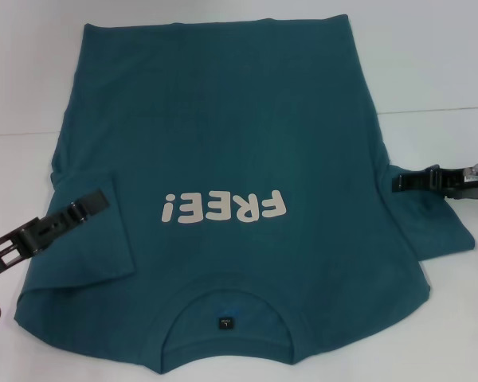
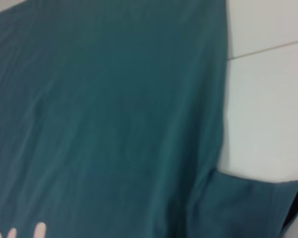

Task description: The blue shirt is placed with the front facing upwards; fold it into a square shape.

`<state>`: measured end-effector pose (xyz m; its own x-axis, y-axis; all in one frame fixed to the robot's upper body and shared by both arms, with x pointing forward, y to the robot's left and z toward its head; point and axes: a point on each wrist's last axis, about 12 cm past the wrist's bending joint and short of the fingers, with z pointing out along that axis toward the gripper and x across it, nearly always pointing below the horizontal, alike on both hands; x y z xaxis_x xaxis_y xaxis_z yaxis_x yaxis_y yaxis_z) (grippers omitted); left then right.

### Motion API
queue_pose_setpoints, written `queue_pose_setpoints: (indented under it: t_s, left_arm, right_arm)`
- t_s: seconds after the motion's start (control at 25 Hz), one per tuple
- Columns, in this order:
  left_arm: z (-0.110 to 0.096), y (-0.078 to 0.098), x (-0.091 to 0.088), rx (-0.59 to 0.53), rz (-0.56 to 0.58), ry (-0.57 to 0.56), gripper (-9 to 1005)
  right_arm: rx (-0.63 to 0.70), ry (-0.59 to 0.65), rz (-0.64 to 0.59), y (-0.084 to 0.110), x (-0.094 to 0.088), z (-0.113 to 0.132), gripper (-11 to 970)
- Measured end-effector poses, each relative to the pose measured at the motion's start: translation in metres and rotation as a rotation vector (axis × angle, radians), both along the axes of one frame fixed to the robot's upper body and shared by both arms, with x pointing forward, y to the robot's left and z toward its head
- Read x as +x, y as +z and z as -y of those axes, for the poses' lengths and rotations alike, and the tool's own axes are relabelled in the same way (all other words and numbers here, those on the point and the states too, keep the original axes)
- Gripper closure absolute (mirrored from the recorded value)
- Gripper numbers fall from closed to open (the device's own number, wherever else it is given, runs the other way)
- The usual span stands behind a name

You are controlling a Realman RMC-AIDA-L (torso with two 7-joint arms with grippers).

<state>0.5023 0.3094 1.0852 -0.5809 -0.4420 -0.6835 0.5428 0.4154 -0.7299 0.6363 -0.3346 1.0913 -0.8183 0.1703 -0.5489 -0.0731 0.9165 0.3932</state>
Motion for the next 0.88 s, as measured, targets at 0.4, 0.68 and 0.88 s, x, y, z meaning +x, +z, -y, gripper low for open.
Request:
queue_pose_setpoints:
  t_s: [0.4, 0.68, 0.88]
  left_arm:
    - [0.000, 0.001, 0.001, -0.005, 0.004, 0.003, 198]
    - [0.000, 0.000, 0.000, -0.006, 0.005, 0.007, 198]
    - [-0.001, 0.000, 0.000, -0.005, 0.003, 0.010, 198]
  right_arm:
    - [-0.033, -0.008, -0.018, -0.001, -0.001, 0.005, 53]
    - [-0.031, 0.002, -0.006, -0.003, 0.002, -0.005, 53]
    - [-0.029, 0.013, -0.002, -0.002, 0.004, -0.010, 53]
